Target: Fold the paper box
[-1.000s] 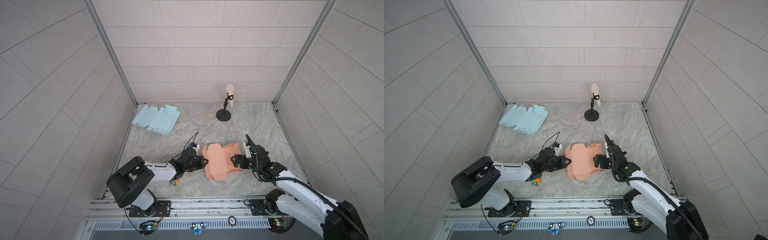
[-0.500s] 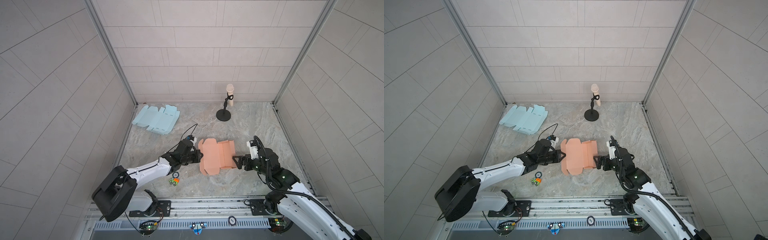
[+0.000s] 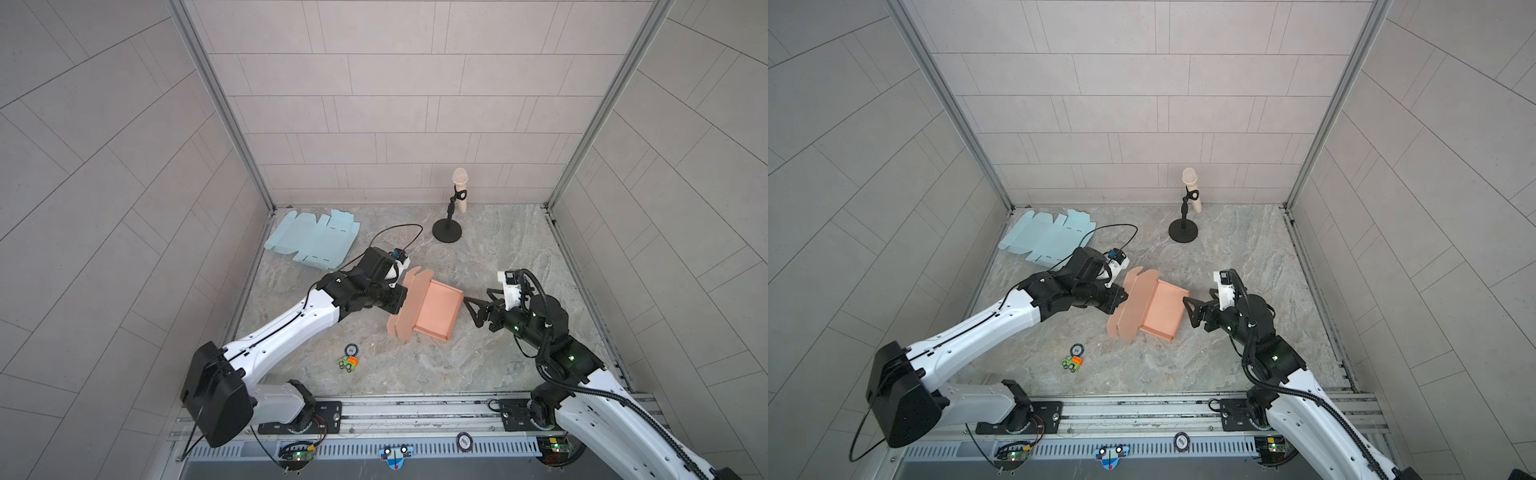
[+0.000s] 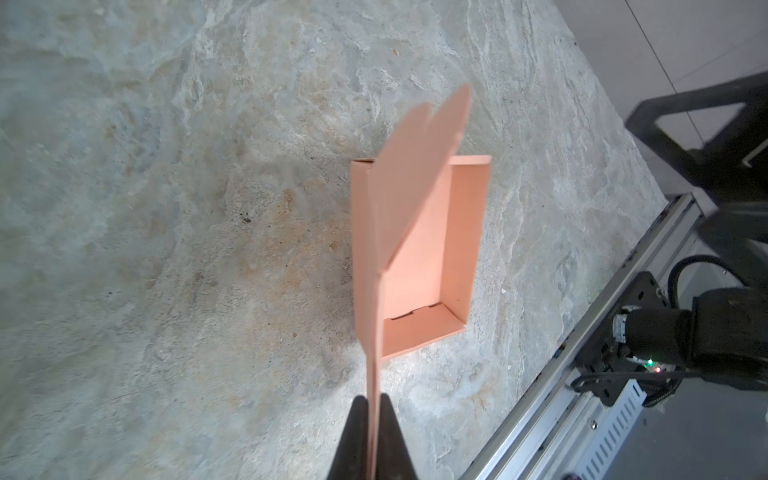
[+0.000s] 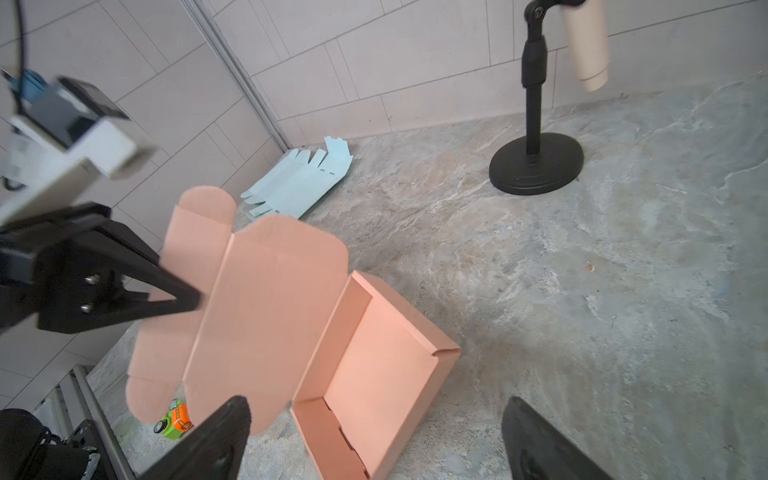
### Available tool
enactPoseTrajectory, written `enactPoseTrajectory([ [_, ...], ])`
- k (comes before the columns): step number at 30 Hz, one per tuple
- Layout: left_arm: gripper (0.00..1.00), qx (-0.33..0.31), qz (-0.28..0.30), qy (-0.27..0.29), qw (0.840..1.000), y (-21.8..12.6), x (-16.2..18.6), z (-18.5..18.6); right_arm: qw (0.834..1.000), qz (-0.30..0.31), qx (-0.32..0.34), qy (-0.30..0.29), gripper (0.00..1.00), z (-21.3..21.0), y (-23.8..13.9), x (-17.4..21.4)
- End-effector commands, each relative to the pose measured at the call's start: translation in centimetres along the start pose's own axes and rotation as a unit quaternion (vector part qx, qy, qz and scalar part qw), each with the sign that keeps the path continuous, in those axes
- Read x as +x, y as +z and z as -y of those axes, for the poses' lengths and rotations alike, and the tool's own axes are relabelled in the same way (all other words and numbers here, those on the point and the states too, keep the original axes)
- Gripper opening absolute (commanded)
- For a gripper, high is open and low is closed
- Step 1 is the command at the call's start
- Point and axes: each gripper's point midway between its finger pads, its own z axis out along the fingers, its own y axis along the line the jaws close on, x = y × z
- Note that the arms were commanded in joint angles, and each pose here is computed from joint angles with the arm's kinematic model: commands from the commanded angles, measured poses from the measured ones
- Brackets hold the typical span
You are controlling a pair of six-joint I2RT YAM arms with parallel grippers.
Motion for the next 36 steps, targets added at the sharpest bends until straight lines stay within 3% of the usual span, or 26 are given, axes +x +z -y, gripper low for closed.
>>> enactPoseTrajectory([
  [1, 0.05, -0.008, -0.063, 0.069, 0.996, -1.7, 1.7, 0.2, 0.995, 0.037, -0.071, -0.053, 0.95, -3.3, 0.7, -3.4],
  [6, 0.03, -0.01, -0.091, 0.117, 0.989, -3.3, 1.2, 0.6, 0.977, 0.028, -0.137, -0.16, 0.97, -6.5, 2.9, -2.7],
  [15, 0.0, 0.002, -0.102, 0.177, 0.979, -3.8, 1.0, 2.6, 0.95, 0.021, -0.181, -0.255, 0.96, -8.6, 4.9, -4.2],
  [22, 0.0, -0.01, -0.104, 0.179, 0.978, -3.7, 0.9, 2.2, 0.938, -0.026, -0.226, -0.264, 0.84, -9.5, 6.8, -2.9],
  [33, 0.0, -0.014, -0.108, 0.18, 0.978, -3.2, 0.7, 2.0, 0.926, -0.059, -0.242, -0.284, 0.69, -10.2, 6.7, -0.8],
  [36, 0.0, -0.015, -0.108, 0.181, 0.978, -3.2, 0.7, 2.0, 0.924, -0.076, -0.241, -0.286, 0.56, -10.2, 7.2, -0.5],
])
